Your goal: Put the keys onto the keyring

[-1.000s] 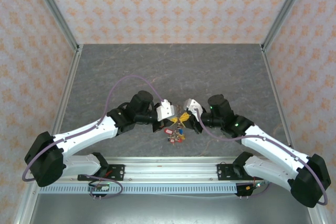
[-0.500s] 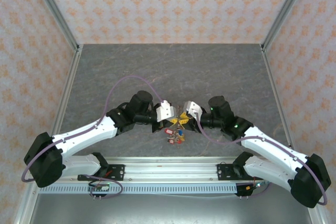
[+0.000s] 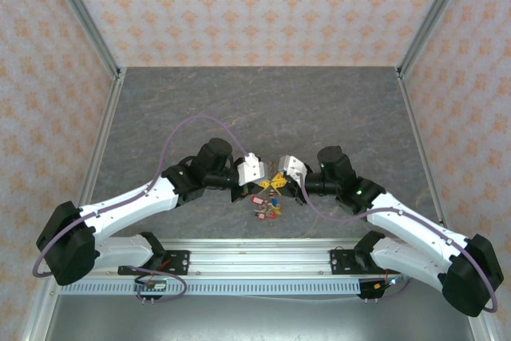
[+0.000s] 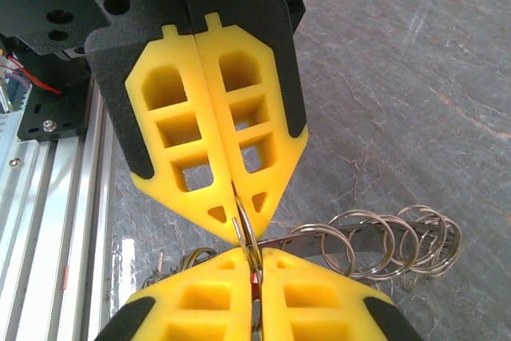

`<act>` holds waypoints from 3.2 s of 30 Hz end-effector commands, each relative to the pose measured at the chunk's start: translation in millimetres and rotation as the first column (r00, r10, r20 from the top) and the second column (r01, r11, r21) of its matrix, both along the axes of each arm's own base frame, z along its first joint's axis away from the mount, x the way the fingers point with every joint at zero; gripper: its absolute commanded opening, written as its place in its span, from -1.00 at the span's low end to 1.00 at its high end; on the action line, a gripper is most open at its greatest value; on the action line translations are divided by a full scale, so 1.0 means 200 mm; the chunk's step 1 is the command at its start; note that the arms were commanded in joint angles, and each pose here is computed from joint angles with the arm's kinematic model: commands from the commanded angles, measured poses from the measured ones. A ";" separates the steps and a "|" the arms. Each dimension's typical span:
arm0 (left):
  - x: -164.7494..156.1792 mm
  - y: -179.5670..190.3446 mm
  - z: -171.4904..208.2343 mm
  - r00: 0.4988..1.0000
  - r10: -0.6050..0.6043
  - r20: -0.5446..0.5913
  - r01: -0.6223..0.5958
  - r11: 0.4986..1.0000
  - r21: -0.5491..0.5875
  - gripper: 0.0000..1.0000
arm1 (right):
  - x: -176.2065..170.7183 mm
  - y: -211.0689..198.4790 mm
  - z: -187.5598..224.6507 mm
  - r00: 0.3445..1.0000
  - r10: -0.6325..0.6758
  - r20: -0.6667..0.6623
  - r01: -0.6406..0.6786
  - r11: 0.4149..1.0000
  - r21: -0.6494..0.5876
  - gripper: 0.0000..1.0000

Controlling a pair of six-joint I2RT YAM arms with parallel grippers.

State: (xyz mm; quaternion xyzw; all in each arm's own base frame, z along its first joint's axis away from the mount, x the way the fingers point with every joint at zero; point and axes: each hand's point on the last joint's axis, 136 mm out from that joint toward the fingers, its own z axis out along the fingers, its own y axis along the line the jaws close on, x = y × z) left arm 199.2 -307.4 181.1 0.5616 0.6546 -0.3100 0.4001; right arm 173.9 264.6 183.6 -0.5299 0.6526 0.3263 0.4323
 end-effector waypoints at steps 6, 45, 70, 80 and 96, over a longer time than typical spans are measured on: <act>0.01 0.00 0.05 0.998 -0.017 0.060 0.016 1.000 0.014 -0.68 | -0.01 -0.02 0.06 1.000 0.020 0.015 -0.020 0.999 -0.050 -1.00; -0.02 -0.10 0.11 0.997 -0.072 0.032 0.074 0.993 -0.094 -1.00 | -0.03 -0.04 0.05 1.000 -0.026 -0.011 0.026 1.000 0.007 -0.71; 0.02 -0.07 0.03 0.996 -0.073 0.048 0.069 0.994 0.080 -0.62 | -0.02 -0.01 0.11 0.999 0.031 -0.026 -0.032 0.999 -0.044 -0.99; 0.00 -0.08 0.02 0.994 -0.105 0.029 0.102 0.991 0.085 -0.59 | -0.02 0.01 0.14 0.999 0.048 -0.025 -0.049 0.999 -0.019 -0.99; -0.01 -0.09 0.10 0.994 -0.086 0.069 0.087 0.996 -0.017 -1.00 | -0.01 -0.05 0.03 0.999 -0.030 -0.042 0.027 0.998 -0.053 -0.75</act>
